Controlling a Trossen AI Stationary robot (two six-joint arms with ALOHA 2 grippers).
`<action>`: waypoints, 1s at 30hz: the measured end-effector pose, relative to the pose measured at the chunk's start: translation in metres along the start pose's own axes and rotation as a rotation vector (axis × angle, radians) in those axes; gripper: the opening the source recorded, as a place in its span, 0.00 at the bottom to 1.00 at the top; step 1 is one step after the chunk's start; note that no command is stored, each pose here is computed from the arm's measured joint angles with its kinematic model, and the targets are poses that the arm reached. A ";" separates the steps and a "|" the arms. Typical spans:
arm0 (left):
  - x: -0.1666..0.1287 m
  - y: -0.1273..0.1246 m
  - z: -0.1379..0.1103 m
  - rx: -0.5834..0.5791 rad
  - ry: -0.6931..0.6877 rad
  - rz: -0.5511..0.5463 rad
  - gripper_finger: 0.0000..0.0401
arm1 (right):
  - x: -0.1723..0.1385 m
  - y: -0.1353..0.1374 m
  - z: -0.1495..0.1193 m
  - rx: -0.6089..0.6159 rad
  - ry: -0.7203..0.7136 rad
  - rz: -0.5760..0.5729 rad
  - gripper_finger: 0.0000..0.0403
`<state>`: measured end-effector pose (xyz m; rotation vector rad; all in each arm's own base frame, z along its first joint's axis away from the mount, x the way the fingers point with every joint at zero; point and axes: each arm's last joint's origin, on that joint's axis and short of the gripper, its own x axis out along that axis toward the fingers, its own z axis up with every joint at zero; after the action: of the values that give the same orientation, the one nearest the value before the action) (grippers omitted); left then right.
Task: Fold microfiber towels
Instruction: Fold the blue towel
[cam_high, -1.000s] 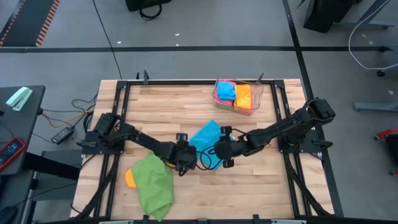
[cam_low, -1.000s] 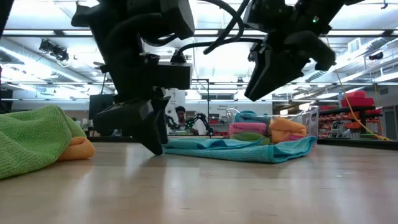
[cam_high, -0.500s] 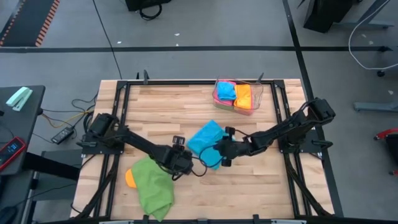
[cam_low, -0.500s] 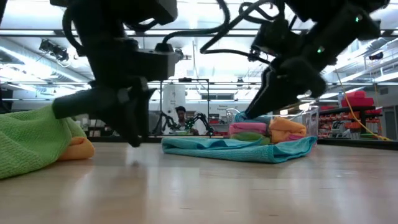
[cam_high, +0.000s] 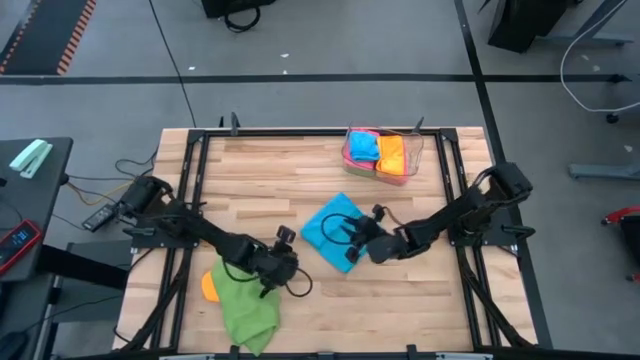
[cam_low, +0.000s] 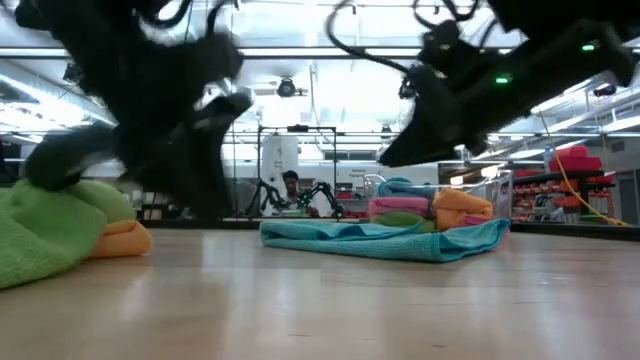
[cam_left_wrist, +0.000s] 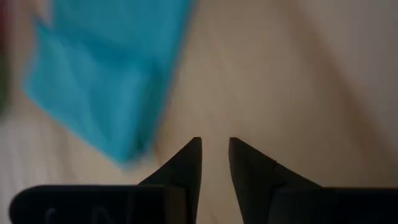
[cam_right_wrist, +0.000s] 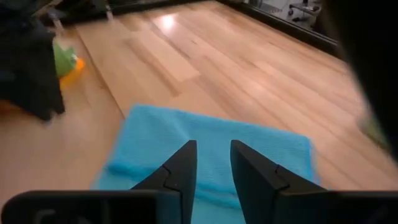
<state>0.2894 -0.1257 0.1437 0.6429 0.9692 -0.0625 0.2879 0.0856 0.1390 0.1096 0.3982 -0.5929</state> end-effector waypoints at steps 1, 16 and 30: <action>-0.001 0.001 0.004 -0.006 -0.046 0.010 0.21 | 0.003 0.005 0.001 0.008 -0.004 0.010 0.26; 0.034 0.043 0.000 -0.205 -0.102 -0.014 0.22 | 0.050 0.007 -0.036 -0.034 0.093 -0.124 0.25; 0.039 0.029 -0.002 -0.167 -0.083 -0.121 0.18 | 0.051 0.006 -0.047 -0.026 0.169 -0.111 0.25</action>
<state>0.3197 -0.0923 0.1258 0.4245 0.9214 -0.1128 0.3144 0.0741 0.0757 0.1131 0.5785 -0.6900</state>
